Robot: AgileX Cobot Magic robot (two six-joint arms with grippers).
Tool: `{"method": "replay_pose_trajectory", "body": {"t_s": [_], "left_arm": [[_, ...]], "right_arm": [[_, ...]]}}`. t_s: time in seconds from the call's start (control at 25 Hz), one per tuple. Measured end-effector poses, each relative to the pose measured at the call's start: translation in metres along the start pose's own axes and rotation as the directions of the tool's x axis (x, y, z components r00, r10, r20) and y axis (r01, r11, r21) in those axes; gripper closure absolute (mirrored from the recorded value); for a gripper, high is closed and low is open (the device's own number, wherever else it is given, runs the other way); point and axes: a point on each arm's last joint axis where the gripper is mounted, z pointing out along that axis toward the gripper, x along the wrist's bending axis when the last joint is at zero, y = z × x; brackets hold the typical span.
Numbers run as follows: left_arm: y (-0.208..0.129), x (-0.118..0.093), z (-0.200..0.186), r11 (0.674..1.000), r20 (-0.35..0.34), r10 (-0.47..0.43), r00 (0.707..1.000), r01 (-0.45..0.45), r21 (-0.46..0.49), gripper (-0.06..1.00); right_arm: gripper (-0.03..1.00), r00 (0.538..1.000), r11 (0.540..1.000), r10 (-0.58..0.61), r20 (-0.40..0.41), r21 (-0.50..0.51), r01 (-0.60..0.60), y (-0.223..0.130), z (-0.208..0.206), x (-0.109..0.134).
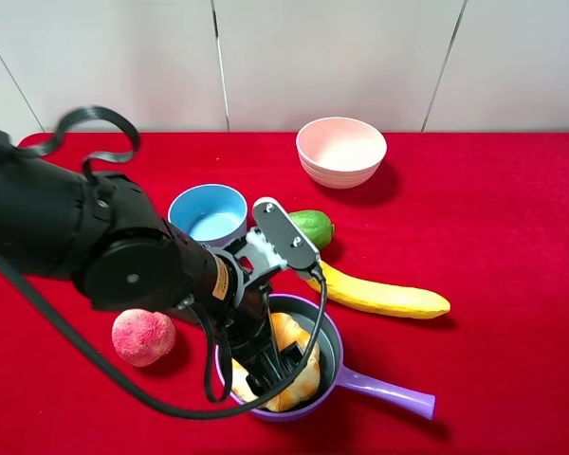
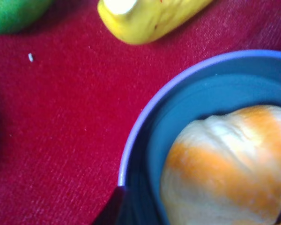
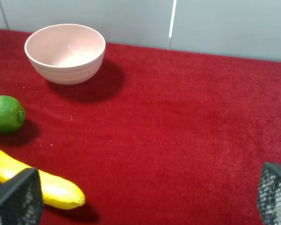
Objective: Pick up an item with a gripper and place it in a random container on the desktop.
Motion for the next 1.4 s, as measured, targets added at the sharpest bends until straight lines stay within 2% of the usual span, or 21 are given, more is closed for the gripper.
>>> {"method": "replay_pose_trajectory", "body": {"t_s": [0.2,0.64,0.92,1.16,1.4], "left_arm": [[0.004,-0.001,-0.028,0.999,0.006,-0.001,1.000,0.001,-0.039,-0.05],[-0.016,-0.003,-0.090,0.997,0.025,0.006,1.000,-0.008,0.081,-0.05],[-0.028,-0.003,-0.131,0.998,0.029,0.007,1.000,-0.008,0.061,-0.05],[-0.041,0.020,-0.159,0.994,-0.020,-0.098,0.995,0.099,0.036,-0.05],[-0.053,0.043,-0.175,0.972,-0.082,-0.230,0.970,0.232,0.024,-0.05]], "right_arm": [[0.27,1.000,1.000,0.000,0.000,0.000,0.000,0.000,0.000,0.000],[0.27,1.000,1.000,0.000,0.000,0.000,0.000,0.000,0.000,0.000],[0.27,1.000,1.000,0.000,0.000,0.000,0.000,0.000,0.000,0.000],[0.27,1.000,1.000,0.000,0.000,0.000,0.000,0.000,0.000,0.000],[0.27,1.000,1.000,0.000,0.000,0.000,0.000,0.000,0.000,0.000]]}}
